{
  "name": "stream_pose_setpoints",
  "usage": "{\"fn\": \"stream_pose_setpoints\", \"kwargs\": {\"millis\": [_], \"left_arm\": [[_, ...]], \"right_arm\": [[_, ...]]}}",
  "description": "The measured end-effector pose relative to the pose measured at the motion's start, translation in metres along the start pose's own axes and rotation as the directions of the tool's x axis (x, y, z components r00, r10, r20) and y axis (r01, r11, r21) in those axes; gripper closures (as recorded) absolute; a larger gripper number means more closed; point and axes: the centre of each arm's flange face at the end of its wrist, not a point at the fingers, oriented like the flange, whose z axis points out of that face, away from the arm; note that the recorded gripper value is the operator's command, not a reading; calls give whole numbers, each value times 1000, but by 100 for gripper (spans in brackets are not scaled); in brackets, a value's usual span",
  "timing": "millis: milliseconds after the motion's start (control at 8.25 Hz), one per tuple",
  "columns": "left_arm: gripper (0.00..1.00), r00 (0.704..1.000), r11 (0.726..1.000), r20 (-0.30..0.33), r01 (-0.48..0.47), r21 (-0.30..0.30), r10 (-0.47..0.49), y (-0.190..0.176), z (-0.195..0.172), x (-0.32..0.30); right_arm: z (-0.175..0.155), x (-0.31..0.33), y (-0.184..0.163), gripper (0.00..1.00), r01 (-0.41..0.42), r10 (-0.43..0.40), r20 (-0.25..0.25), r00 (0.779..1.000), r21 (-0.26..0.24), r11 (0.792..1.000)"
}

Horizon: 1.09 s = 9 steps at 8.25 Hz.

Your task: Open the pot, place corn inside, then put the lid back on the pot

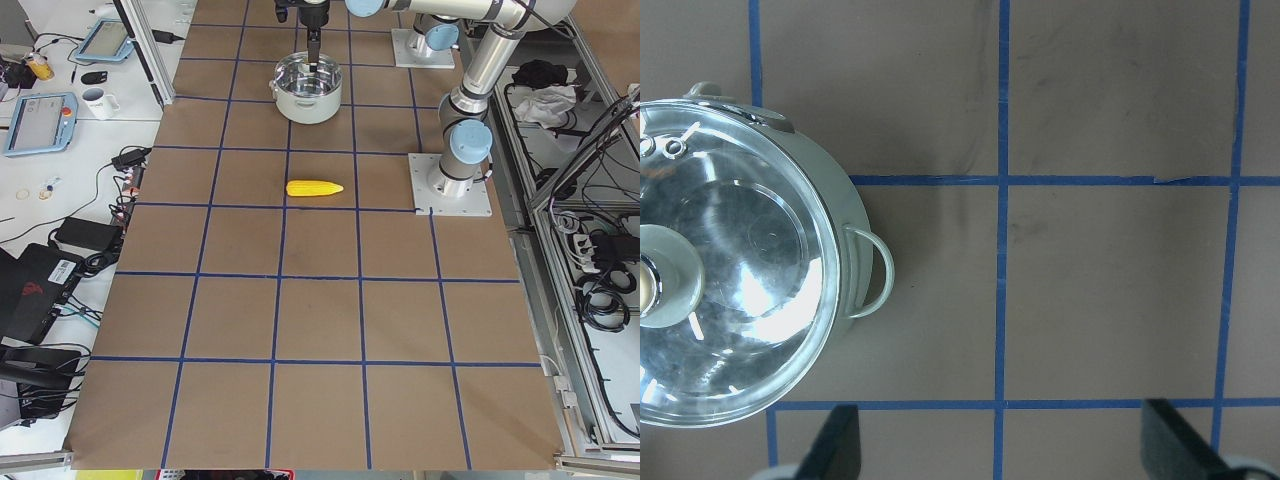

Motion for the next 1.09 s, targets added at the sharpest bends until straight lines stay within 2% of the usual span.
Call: {"fn": "stream_pose_setpoints", "kwargs": {"millis": [364,727,848,1091], "left_arm": [[0,998,998,1,-63,17,63,-35,21,-54],[0,1000,1000,-1,23,-10,-23,-54,56,-120],[0,999,999,-1,46,-10,-46,-58,80,-135],[0,999,999,3,49,2,-49,-66,152,-149]], "right_arm": [[17,-28,-24,0,-69,70,39,997,-12,998],[62,-153,-39,1,-97,96,58,994,18,995],[85,-185,-39,1,-103,102,58,993,14,995],[117,-210,-37,4,-104,105,47,993,-10,995]]}}
